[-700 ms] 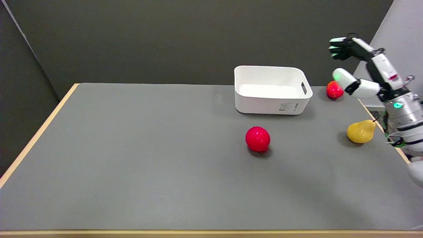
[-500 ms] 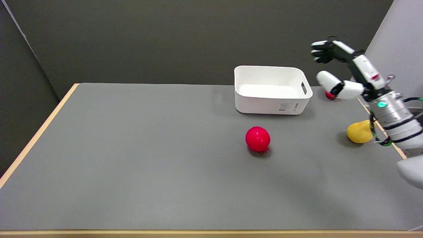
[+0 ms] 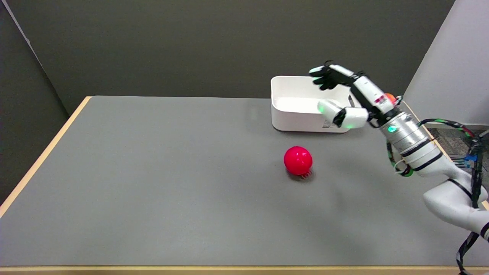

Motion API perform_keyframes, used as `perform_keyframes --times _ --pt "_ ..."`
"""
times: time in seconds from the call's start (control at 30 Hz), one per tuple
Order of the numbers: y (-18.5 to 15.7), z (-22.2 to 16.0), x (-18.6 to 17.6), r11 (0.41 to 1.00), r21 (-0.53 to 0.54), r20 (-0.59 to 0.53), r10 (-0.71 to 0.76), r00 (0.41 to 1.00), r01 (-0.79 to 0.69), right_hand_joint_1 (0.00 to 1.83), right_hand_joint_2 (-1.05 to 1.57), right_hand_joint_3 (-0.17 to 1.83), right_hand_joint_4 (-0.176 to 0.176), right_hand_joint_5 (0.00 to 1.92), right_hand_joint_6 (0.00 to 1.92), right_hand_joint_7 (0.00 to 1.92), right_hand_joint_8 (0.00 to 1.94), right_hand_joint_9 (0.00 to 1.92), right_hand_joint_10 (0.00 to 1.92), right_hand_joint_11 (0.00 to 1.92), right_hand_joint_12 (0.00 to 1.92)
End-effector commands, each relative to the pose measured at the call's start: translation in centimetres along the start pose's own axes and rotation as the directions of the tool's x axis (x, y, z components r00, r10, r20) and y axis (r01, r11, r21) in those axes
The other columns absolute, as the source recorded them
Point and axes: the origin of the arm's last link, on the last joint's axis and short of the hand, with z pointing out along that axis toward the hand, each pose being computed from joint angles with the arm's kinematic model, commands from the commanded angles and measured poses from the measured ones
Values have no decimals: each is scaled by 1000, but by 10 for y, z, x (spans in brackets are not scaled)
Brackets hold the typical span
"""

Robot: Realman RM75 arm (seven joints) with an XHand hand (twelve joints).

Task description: Pick up the pomegranate.

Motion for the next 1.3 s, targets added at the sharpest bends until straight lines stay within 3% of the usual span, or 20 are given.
perform_keyframes --times 0.03,0.33,0.57,0.63,0.73,0.87,1.07,1.17,1.3 --pt "-53 -14 -50 992 -110 197 -34 980 57 462 644 850 81 326 600 502 542 416 1066 243 1441" --pt "-47 -36 -57 980 -172 274 -53 960 103 520 633 860 71 310 561 476 518 369 1027 211 1411" --pt "-47 -25 -55 973 -139 310 -136 941 186 522 632 856 68 310 559 473 512 333 981 161 1358" --pt "-49 -20 -53 969 -120 324 -169 931 217 451 605 935 71 303 595 445 537 325 897 136 1291" --pt "-49 -15 -51 962 -106 344 -201 917 250 508 601 879 71 312 582 415 468 247 850 43 1262" --pt "-47 -11 -50 956 -103 364 -222 905 276 448 555 950 57 274 590 200 384 63 652 -1 1041" --pt "-47 -5 -53 945 -94 384 -257 887 314 459 547 942 23 223 522 120 345 10 565 -1 922" --pt "-47 -3 -56 943 -93 396 -258 881 318 476 576 852 24 244 442 150 255 8 565 -1 906" --pt "-44 -4 -59 942 -100 408 -255 876 321 456 551 914 24 223 494 138 327 14 569 -1 926"
